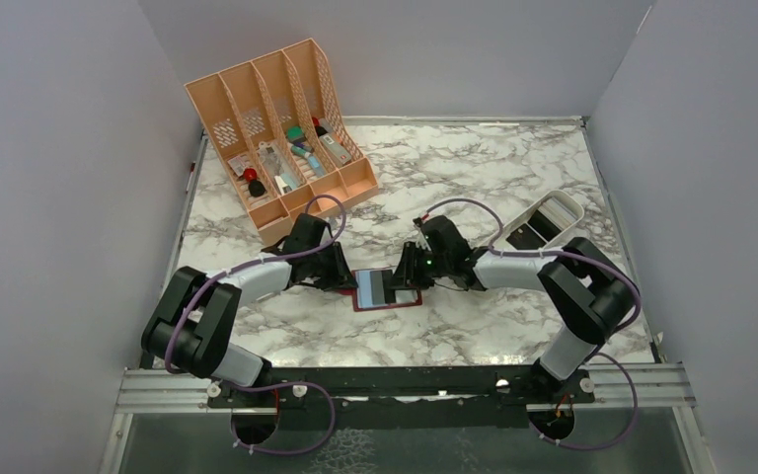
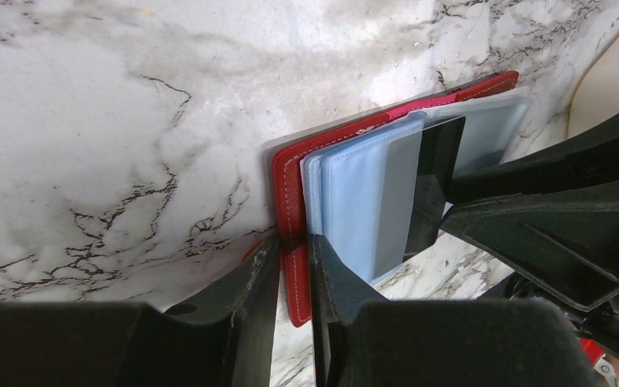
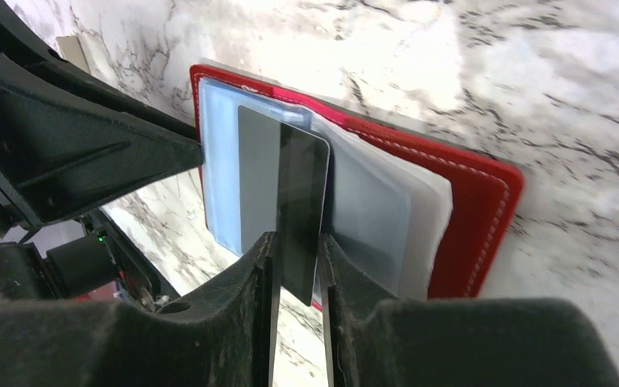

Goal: Put the credit cards into the card holder
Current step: Insert the credit card into the card holder.

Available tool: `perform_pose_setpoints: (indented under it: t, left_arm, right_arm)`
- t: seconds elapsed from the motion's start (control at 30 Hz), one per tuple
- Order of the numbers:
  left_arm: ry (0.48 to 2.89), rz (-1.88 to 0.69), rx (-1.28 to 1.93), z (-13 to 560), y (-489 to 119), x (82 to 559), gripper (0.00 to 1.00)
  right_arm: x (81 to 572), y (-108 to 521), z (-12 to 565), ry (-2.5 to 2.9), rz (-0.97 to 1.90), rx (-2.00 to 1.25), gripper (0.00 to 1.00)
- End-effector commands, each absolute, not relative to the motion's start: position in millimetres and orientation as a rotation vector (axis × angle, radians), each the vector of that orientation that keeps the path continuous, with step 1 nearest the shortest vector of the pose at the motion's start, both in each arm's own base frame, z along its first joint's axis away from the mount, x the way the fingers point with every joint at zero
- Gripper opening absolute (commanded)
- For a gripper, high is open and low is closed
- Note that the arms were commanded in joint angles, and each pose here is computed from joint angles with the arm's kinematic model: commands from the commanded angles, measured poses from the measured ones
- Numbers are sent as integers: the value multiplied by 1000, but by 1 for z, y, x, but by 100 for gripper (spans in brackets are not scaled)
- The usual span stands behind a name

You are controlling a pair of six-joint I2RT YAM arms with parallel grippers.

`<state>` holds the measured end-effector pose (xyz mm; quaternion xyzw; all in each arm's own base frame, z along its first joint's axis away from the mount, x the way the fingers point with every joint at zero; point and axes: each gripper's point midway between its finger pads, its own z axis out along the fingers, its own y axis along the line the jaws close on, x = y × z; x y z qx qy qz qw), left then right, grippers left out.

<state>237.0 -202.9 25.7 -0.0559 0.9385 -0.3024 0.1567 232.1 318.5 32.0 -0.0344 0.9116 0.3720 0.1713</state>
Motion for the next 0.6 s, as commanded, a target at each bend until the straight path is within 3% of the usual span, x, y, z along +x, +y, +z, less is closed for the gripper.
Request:
perform_pose_setpoints:
  t: [0.0,0.43,0.57]
  left_arm:
    - [2710,-824,-148,22,-202,236,24]
    - [2667,-807,-146,45,-202,244,24]
    - [2636,-862,-143,58,-207,243,30]
  right_arm:
    - [228,339,35,2587,1110,-171,27]
    - [214,349,29,2598,1169,-158,19]
    - [214,341,23,2612,1116,-134,13]
